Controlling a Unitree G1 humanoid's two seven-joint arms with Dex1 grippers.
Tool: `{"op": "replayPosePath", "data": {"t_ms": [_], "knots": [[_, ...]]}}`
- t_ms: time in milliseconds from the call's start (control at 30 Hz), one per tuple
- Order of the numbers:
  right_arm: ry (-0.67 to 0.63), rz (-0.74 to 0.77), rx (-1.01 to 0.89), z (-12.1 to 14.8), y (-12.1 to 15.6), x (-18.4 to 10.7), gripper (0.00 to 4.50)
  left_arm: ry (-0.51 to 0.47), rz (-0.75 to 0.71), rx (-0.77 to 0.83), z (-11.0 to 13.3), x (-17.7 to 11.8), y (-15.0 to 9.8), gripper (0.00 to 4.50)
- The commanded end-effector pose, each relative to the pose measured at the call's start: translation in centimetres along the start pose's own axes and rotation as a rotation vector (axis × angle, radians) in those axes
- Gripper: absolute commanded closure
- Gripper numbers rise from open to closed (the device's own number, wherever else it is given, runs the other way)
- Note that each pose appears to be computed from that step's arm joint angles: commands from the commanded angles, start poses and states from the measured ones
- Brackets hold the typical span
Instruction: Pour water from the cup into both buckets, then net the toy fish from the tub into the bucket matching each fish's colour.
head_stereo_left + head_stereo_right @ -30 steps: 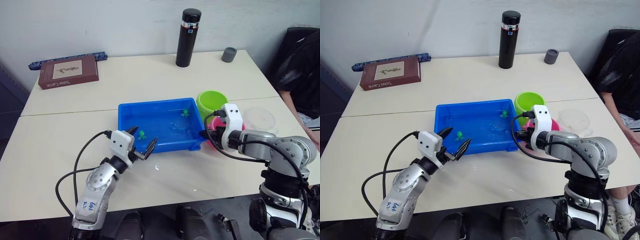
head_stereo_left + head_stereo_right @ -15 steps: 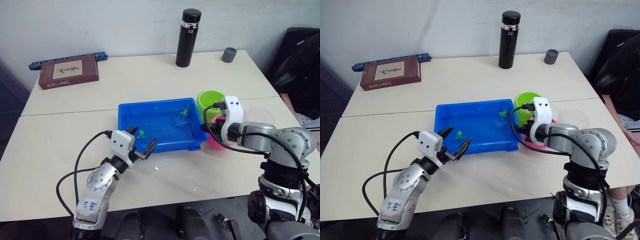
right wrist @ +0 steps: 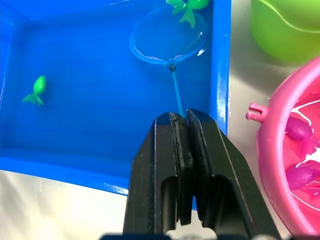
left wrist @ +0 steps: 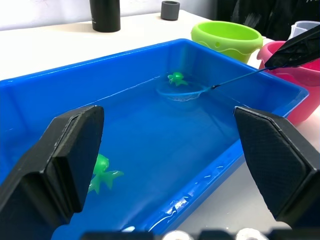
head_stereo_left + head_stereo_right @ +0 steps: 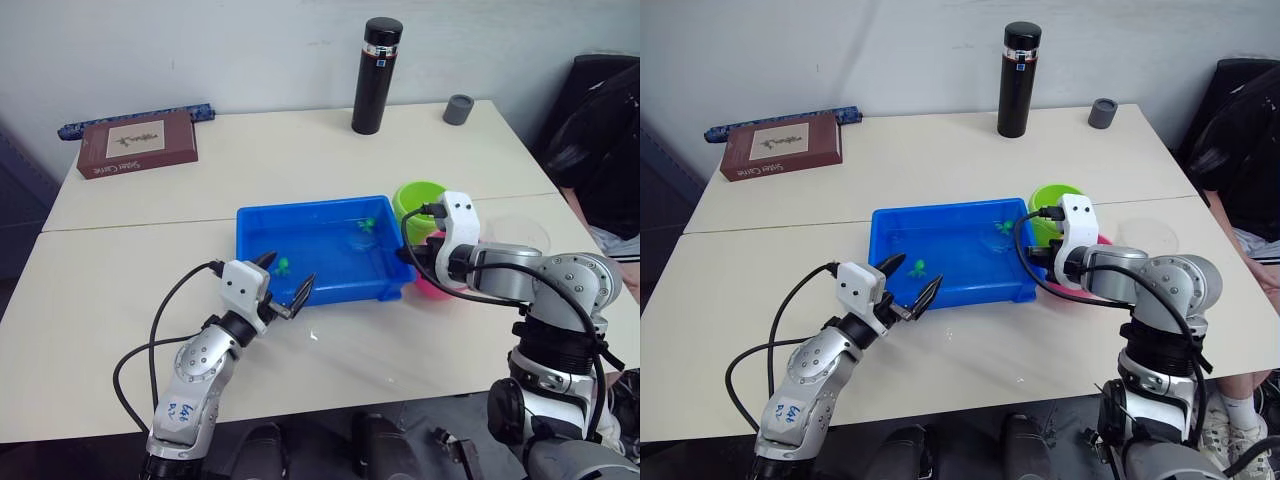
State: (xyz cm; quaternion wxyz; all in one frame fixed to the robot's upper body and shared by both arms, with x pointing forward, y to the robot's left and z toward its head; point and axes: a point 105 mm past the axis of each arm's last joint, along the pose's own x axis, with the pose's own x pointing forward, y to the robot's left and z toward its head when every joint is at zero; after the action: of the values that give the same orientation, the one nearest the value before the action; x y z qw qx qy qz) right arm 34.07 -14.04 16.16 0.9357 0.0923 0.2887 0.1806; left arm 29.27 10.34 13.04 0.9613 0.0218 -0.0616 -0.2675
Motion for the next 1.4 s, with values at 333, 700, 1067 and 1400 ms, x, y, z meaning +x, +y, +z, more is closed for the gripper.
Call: {"op": "replayPosePath", "data": {"t_ms": [333,700,1067,1400], "knots": [[-0.035,-0.040,0.003,1.1,-0.7,-0.3,4.50,-0.032,-0.006,0.013,0.6,0.2,-0.3,0.04],[-0.137,-0.048,-0.065,3.0,0.0,-1.0,4.50,-0.034,-0.007,0.014,0.5,0.3,-0.3,0.04],[-0.181,-0.034,-0.251,2.5,1.3,-2.5,4.50,-0.034,-0.018,0.015,0.5,0.4,-0.4,0.04],[-0.137,0.039,-0.400,-0.8,2.5,-3.8,4.50,-0.034,-0.040,0.036,0.7,0.1,-0.2,0.04]]}}
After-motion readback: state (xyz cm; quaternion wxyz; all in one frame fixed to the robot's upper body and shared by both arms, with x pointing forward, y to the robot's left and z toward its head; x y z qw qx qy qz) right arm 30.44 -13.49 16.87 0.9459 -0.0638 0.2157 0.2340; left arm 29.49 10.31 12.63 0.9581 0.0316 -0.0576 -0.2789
